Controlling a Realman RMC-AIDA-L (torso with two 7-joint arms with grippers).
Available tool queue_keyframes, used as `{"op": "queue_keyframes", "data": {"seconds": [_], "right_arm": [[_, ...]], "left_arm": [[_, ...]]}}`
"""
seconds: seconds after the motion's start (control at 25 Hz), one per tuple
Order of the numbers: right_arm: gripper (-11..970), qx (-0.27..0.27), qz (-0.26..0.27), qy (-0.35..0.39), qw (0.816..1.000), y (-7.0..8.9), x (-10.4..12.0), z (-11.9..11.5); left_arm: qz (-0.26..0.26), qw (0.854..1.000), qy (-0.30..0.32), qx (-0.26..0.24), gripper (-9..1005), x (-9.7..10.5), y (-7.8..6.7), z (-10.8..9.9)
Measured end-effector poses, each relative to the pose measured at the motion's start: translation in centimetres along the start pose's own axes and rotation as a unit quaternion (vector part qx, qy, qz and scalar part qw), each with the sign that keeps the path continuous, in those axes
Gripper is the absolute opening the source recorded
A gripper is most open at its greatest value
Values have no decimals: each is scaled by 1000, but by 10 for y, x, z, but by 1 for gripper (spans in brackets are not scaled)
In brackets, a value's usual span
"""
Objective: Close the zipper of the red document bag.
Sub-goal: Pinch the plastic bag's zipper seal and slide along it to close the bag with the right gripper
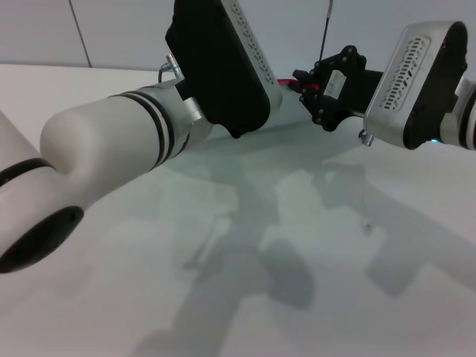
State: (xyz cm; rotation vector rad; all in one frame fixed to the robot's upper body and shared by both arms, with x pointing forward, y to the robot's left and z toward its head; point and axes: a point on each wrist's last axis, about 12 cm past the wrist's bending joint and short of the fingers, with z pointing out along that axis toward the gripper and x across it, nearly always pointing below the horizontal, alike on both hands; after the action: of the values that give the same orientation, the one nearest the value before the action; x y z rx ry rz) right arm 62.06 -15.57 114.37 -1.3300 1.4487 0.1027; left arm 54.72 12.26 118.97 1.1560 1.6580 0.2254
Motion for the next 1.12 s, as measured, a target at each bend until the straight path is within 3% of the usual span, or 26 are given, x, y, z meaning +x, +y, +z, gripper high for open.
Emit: {"op": "queue_keyframes", "data": {"seconds": [0.92,1.12], "right_arm": [[31,53,12,52,997,-8,27,-4],[63,64,14,57,996,-10,30,-6]], "left_arm": [[-8,1000,2,0,38,5,-3,-7],[-11,1000,3,-3,38,7,-1,-9]]}}
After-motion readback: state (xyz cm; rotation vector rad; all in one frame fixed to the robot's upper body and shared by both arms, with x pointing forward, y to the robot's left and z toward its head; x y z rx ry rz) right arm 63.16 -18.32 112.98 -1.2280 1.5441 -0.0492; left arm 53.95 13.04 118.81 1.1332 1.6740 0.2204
